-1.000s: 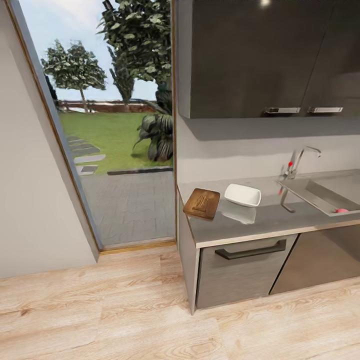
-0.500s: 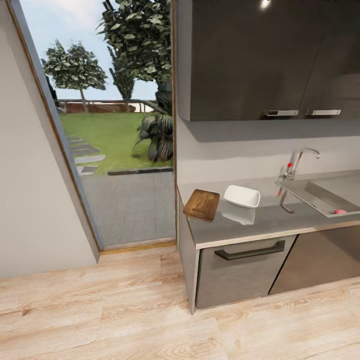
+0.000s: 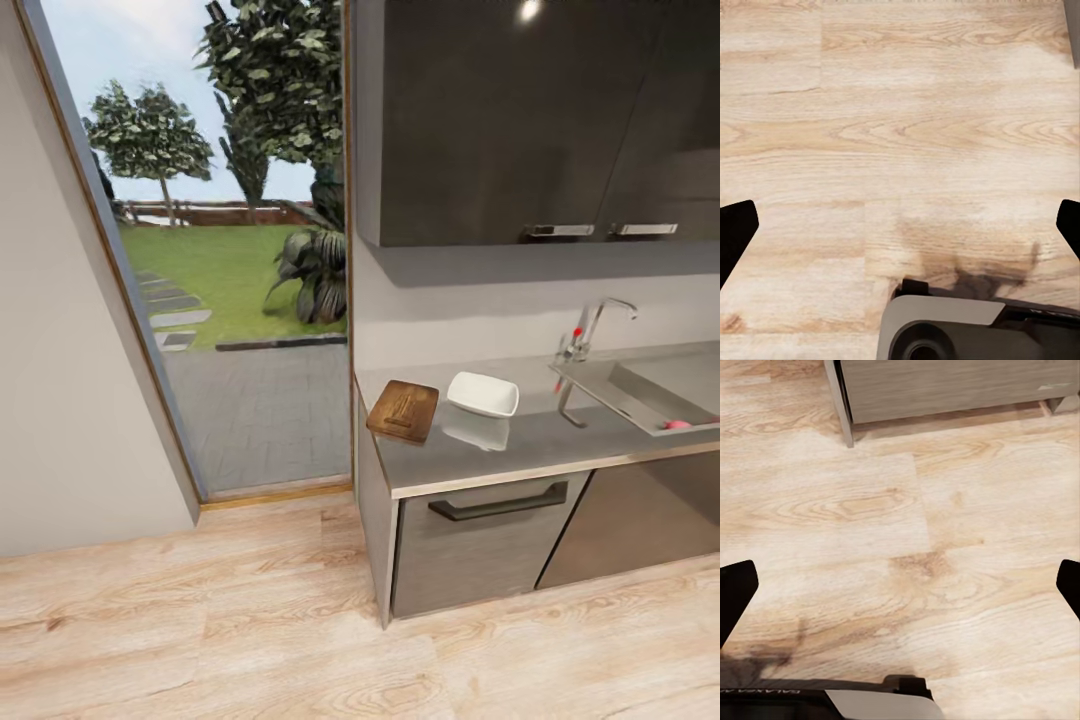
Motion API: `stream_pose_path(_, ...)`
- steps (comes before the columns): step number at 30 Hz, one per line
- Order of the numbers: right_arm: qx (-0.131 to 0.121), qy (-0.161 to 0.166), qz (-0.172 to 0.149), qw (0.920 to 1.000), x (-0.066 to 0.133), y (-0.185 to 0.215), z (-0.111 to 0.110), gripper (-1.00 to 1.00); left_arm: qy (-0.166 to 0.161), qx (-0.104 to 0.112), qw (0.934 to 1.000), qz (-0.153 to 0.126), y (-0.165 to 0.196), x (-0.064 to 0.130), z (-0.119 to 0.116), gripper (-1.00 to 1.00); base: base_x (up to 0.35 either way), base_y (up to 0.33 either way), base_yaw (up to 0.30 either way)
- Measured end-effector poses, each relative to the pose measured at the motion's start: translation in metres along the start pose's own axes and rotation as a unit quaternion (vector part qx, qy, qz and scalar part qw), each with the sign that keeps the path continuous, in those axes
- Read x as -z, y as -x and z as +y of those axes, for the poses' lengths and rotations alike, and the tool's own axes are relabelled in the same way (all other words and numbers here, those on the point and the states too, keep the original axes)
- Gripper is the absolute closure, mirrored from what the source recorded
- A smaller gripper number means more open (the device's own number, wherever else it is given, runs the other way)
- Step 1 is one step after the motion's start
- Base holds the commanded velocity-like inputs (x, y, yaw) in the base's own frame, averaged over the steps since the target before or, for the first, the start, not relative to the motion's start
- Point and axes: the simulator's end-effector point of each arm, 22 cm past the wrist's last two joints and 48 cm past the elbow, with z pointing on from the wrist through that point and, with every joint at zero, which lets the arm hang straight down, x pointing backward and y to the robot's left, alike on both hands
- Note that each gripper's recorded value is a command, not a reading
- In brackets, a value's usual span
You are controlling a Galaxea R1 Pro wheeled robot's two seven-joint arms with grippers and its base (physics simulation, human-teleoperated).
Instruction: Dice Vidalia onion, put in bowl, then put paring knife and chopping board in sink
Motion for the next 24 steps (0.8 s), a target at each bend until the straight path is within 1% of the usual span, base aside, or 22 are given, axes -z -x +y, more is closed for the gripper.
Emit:
stream_pose_path(10,0.000,0.000,0.000,1.0000,0.0077,0.0011,-0.0005,-1.00,0.000,0.000,1.0000,0.000,0.0006,0.0077,0.0009,-1.00,0.000,0.000,0.000)
stream_pose_path(24,0.000,0.000,0.000,1.0000,0.0077,0.0011,-0.0004,-1.00,0.000,0.000,1.0000,0.000,0.0005,0.0077,0.0009,-1.00,0.000,0.000,0.000)
